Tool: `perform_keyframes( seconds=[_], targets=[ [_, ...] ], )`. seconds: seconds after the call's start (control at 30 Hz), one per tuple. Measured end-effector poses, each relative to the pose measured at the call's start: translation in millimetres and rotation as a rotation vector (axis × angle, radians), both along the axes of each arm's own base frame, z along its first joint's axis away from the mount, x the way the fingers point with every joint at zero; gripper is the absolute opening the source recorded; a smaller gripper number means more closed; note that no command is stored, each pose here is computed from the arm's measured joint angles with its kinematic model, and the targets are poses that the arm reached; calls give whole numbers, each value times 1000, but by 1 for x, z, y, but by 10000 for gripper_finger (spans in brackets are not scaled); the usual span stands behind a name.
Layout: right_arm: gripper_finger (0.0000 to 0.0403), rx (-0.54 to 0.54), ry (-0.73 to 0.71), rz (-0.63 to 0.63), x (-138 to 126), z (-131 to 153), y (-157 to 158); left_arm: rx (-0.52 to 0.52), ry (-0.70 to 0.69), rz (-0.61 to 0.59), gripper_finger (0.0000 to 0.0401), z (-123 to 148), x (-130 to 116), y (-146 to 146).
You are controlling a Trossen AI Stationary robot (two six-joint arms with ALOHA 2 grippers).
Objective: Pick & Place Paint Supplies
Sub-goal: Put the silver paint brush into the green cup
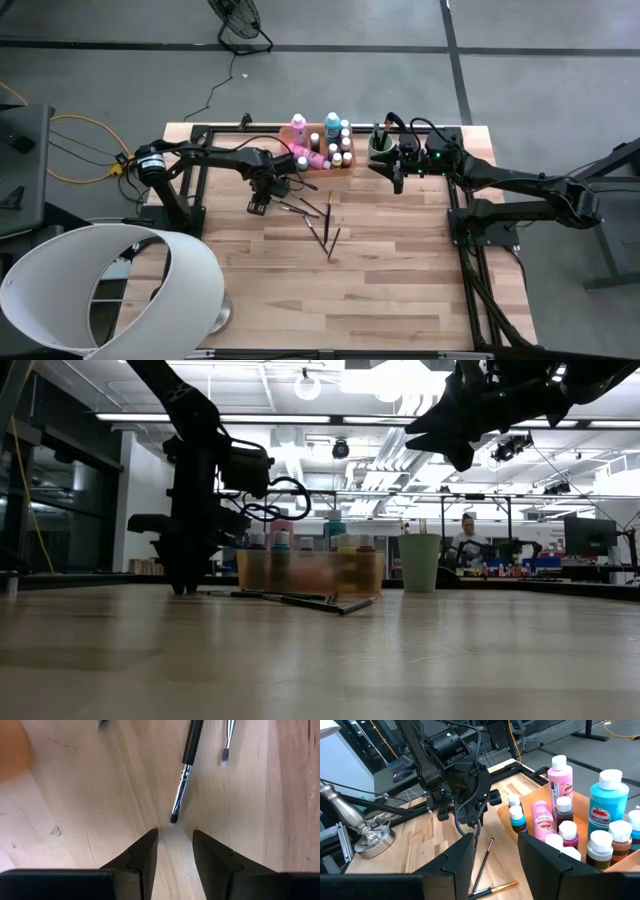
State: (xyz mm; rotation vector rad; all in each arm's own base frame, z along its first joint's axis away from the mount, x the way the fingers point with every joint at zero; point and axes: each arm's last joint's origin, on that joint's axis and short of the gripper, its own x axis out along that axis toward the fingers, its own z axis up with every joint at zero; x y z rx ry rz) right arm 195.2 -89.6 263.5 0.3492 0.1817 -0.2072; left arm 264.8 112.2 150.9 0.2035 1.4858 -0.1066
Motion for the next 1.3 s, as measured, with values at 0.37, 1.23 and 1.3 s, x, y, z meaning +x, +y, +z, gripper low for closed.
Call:
perform_keyframes(
  seconds=[0.37,1.23,1.3],
  targets=[
    [148,20,-3,-4,0,0,0,9,4,-13,95,0,1,-4],
    [148,40,29,-1,-1,-3,0,57,-12,-107,170,1,11,-19],
    [148,43,35,-1,-1,-4,1,57,-18,-108,171,1,11,-19]
  ],
)
